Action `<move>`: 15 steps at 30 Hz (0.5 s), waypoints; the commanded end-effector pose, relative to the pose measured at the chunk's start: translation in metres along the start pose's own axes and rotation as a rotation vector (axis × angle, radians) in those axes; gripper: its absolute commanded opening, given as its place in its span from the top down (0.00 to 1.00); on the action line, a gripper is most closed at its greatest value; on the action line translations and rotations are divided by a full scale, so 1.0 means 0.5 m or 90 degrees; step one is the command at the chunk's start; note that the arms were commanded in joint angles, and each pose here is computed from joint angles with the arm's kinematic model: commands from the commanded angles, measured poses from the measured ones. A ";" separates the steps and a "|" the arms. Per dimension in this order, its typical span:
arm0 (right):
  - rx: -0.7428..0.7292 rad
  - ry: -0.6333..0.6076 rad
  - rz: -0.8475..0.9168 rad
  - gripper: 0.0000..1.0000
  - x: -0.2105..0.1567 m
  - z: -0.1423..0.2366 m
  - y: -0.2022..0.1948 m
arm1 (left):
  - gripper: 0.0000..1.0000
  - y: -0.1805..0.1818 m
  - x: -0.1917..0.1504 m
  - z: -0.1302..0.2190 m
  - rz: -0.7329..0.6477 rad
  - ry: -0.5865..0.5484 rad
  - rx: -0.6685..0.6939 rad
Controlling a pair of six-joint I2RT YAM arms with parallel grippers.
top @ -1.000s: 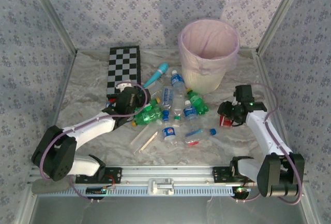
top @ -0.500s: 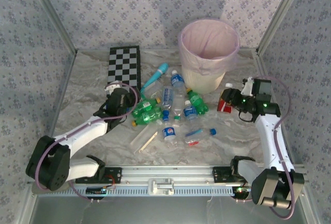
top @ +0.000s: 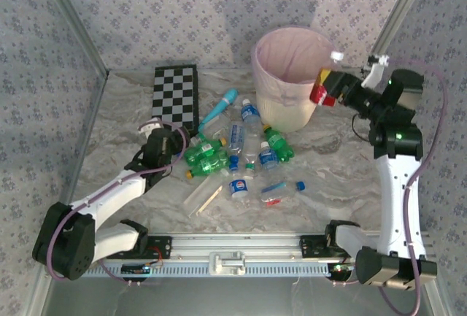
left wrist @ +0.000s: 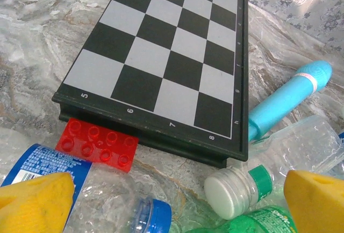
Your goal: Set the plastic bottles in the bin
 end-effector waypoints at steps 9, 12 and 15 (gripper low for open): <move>-0.069 0.000 0.119 0.60 0.096 -0.244 -0.017 | 0.00 0.060 -0.003 0.040 0.024 -0.015 0.018; -0.103 0.041 0.124 0.60 0.077 -0.306 -0.055 | 0.00 0.084 -0.006 0.051 0.034 -0.021 0.028; -0.147 0.090 0.128 0.60 0.046 -0.357 -0.098 | 0.00 0.102 -0.006 0.060 0.045 -0.029 0.031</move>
Point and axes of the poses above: each hand's point on the last joint's axis, 136 mm out from that joint toward the fingers, its own z axis back along the fingers, its own y axis along the line the jaws close on, x = y × z, the point moved 1 cm from there along z, back along the fingers, and after that the axes turned 10 degrees about z, right-handed, at the moved point
